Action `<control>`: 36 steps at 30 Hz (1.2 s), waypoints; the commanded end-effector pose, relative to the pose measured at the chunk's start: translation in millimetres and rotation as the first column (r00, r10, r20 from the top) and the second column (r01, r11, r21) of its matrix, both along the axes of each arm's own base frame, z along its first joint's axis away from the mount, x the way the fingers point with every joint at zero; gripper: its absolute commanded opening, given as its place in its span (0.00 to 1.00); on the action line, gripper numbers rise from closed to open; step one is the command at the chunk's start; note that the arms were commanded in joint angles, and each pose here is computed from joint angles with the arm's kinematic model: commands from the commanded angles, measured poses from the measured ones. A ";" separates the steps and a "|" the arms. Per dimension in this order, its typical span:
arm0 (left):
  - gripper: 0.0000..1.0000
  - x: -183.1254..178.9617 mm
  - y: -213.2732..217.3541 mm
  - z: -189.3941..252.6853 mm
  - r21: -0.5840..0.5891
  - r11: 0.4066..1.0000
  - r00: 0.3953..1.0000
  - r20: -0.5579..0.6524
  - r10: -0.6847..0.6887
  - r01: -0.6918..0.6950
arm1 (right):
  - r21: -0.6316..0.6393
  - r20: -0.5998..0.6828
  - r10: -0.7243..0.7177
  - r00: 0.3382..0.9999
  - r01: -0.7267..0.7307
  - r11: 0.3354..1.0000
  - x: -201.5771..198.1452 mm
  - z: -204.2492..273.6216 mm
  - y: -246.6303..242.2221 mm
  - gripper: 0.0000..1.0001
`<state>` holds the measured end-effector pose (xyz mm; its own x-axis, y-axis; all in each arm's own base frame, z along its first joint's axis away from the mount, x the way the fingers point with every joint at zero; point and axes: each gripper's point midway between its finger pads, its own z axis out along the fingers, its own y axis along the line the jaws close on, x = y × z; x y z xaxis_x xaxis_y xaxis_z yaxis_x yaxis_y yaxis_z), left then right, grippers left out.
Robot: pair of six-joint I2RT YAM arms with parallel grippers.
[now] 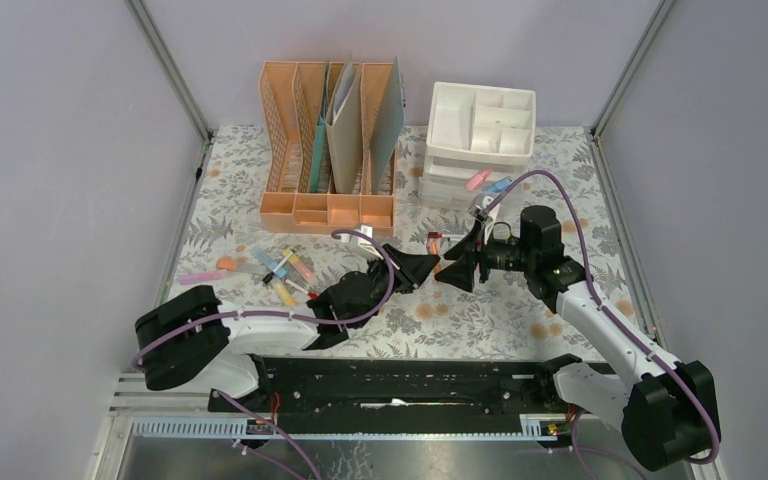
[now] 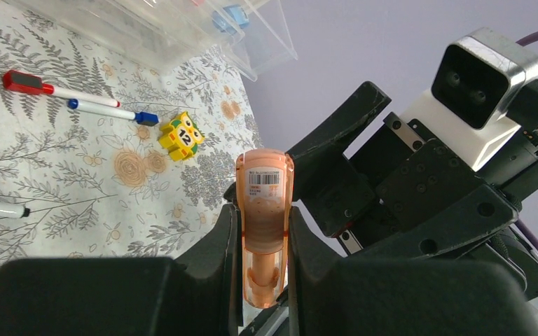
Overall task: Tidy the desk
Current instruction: Place the stationery in the drawer.
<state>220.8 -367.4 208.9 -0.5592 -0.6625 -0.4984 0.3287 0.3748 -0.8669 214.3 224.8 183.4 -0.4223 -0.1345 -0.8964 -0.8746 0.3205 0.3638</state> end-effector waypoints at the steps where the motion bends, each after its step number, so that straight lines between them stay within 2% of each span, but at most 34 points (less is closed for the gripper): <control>1: 0.00 4.1 -11.4 41.3 -0.137 0.990 0.999 0.044 0.027 -0.020 | 0.019 0.039 -0.021 0.999 0.020 1.000 7.6 7.1 3.3 0.73; 5: 0.00 2.4 -18.0 42.2 -0.145 0.989 0.999 0.046 0.023 -0.016 | 0.018 -0.005 -0.039 0.999 0.039 0.999 10.3 3.1 4.1 0.67; 10: 0.00 0.6 -21.4 43.1 -0.142 0.990 0.998 0.058 0.021 -0.012 | 0.015 -0.015 -0.044 0.999 0.044 0.999 12.4 2.5 4.8 0.50; 14: 0.01 -1.1 -21.7 43.7 -0.137 0.991 0.998 0.066 0.014 -0.005 | 0.009 -0.006 -0.053 0.999 0.054 0.999 14.5 5.2 3.9 0.18; 17: 0.17 -3.8 -20.7 43.7 -0.128 0.992 0.997 0.075 0.002 0.008 | 0.002 0.000 -0.056 0.998 0.056 0.998 15.7 6.8 3.4 0.00; 24: 0.56 -13.2 -6.2 45.6 -0.096 0.995 0.993 0.116 -0.015 0.026 | -0.007 0.025 -0.045 0.999 0.046 0.999 14.3 9.9 2.4 0.00; 25: 0.64 -14.5 -3.1 46.3 -0.090 0.996 0.992 0.124 -0.017 0.028 | -0.010 0.036 -0.039 0.999 0.039 0.999 13.6 10.1 2.1 0.00; 29: 0.87 -22.0 10.4 45.2 -0.021 0.999 0.985 0.167 -0.033 0.038 | -0.035 0.072 -0.007 0.997 0.010 0.999 8.5 11.6 -0.7 0.00; 32: 0.98 -28.2 27.0 45.4 0.048 0.998 0.978 0.202 -0.044 0.035 | -0.093 0.108 0.023 0.994 -0.013 0.996 3.6 13.4 -7.1 0.00; 36: 0.99 -35.1 53.1 39.3 0.186 0.982 0.963 0.260 -0.078 0.029 | -0.179 0.218 0.029 0.975 0.011 0.984 10.1 29.1 -19.8 0.00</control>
<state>192.9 -334.5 255.0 -0.4757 -0.6284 -0.6155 0.4896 0.3923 -0.7788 217.7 215.5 179.7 -0.3922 -0.2312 -0.8904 -0.8843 0.3615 0.2956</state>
